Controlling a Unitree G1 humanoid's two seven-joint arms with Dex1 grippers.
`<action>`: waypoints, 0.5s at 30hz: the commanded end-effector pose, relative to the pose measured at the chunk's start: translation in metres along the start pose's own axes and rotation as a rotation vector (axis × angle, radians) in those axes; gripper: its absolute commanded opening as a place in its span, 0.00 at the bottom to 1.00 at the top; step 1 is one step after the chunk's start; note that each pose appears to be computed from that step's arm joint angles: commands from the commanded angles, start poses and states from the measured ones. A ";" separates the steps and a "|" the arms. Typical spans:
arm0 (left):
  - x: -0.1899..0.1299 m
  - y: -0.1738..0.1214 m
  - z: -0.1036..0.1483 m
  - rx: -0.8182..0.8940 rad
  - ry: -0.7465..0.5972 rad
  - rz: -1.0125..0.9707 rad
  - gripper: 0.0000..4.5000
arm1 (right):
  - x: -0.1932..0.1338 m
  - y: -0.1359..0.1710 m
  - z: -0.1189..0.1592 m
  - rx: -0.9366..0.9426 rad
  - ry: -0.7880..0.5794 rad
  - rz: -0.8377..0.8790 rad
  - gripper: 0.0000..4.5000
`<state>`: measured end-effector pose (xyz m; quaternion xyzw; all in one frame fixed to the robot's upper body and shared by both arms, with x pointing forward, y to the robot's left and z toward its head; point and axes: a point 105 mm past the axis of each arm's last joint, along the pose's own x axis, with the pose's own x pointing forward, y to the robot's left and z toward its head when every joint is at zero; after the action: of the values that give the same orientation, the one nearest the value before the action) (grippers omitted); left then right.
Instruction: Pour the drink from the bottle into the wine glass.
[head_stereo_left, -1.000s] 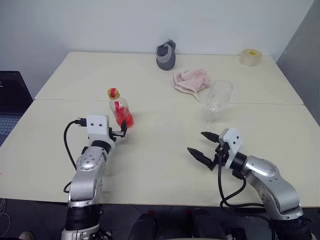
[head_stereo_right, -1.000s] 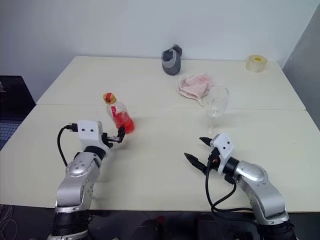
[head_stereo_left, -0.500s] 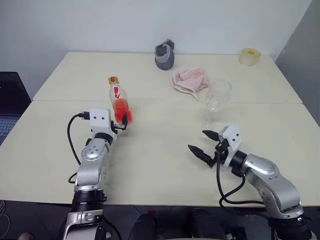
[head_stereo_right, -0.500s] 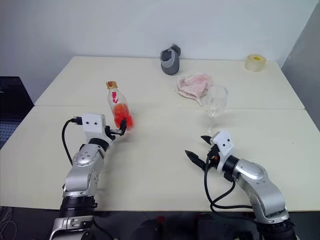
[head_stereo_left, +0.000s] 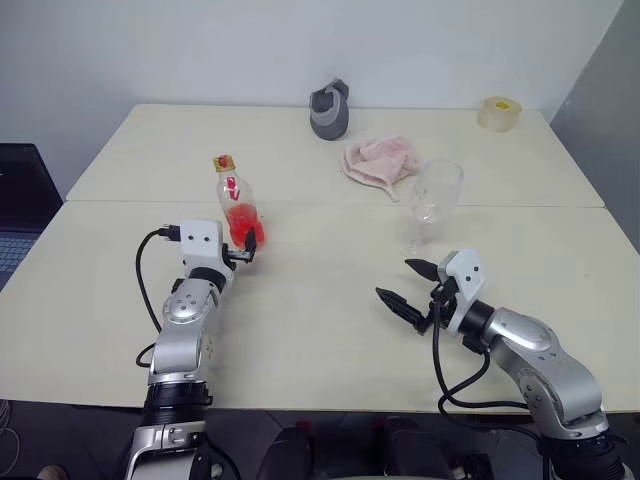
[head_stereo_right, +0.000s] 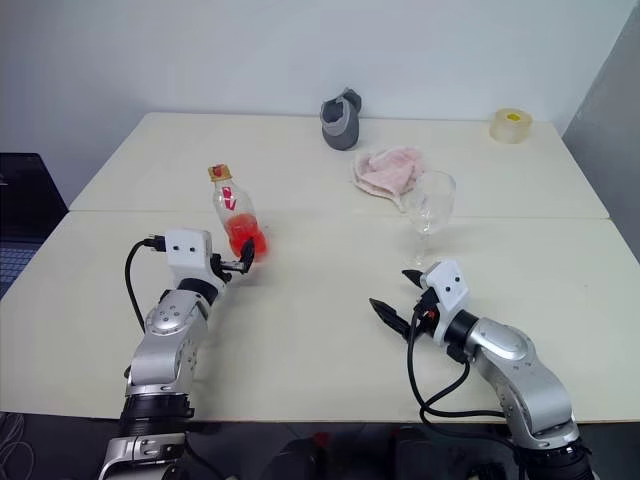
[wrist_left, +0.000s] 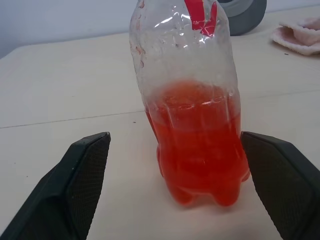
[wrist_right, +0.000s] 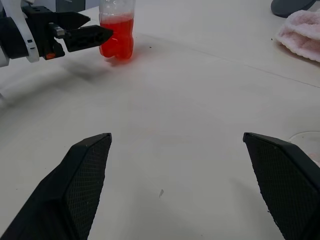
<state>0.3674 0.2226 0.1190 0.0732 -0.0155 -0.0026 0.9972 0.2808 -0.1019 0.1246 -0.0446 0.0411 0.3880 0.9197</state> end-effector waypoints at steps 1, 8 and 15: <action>-0.009 -0.002 0.004 0.013 -0.017 -0.006 1.00 | -0.002 0.002 0.011 -0.026 -0.038 0.007 1.00; -0.019 -0.013 -0.002 0.000 0.003 -0.022 1.00 | -0.001 0.004 0.010 -0.027 -0.036 0.009 1.00; -0.025 -0.015 -0.006 -0.001 0.020 -0.026 1.00 | -0.001 0.005 0.009 -0.023 -0.037 0.012 1.00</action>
<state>0.3435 0.2117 0.0971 0.0669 0.0192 -0.0135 0.9975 0.2805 -0.1017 0.1239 -0.0450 0.0423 0.3884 0.9194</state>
